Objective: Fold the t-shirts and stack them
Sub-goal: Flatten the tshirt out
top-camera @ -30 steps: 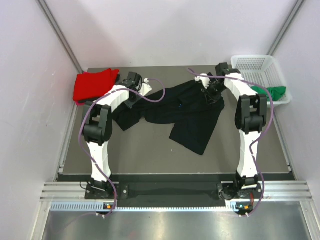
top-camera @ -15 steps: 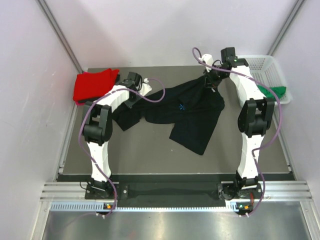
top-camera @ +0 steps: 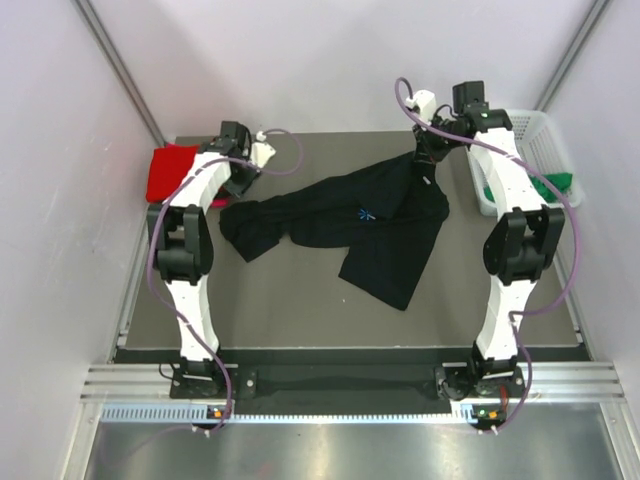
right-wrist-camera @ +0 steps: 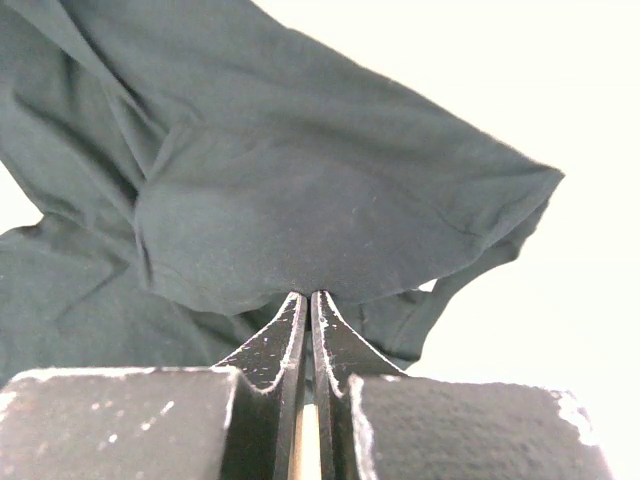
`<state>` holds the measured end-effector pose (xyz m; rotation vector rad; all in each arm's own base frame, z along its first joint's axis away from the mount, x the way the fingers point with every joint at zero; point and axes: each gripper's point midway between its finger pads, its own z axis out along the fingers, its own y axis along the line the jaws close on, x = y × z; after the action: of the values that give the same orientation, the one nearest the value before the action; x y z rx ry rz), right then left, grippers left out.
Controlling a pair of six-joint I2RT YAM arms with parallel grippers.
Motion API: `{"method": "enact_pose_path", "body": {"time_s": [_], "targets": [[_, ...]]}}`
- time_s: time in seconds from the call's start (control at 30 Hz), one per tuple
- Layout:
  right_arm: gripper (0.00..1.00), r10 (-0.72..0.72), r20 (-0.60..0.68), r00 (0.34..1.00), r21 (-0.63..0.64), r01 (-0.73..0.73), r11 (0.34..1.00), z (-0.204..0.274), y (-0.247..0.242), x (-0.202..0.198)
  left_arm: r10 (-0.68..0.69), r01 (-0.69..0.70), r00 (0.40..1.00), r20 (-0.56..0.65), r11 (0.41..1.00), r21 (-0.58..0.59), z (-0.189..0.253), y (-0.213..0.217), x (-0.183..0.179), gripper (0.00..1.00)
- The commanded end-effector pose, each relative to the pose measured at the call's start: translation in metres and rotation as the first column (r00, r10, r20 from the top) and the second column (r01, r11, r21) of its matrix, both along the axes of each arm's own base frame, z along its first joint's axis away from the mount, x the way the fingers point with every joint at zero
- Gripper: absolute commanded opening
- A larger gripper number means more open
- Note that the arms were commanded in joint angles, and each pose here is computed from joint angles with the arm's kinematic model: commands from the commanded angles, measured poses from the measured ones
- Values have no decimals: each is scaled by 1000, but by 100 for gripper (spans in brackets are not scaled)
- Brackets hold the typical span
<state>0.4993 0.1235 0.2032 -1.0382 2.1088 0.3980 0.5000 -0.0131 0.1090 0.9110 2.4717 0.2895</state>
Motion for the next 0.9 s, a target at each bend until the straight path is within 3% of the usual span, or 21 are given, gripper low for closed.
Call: {"method": "enact_pose_path", "body": {"time_s": [0.0,0.17,0.33,0.43,0.53,0.7,0.87], "targets": [[0,-30,111,993,20,28,999,53,-10,-6,-75,69,987,-140,996,-48,-25,-21,-23,38],[0,-85,116,990,30,82,996,61,-28,-8,-130,108,961,-243,989,-102,-39,-30,-45,42],[0,-108,146,983,26,105,994,73,-34,-7,-120,102,945,-303,992,-74,-62,-26,-48,42],[0,-115,162,980,22,113,993,82,-36,-12,-109,92,933,-344,994,-67,-69,-25,-52,0],[0,-118,185,976,-5,122,993,94,-43,-29,-127,86,923,-364,988,-127,-57,-35,-68,0],[0,-181,201,963,-51,195,979,104,-74,-77,-197,159,944,-266,974,-159,-15,-66,-104,0],[0,-256,169,952,-114,277,954,88,-113,-120,-258,194,920,-295,954,-228,16,-91,-180,1]]}}
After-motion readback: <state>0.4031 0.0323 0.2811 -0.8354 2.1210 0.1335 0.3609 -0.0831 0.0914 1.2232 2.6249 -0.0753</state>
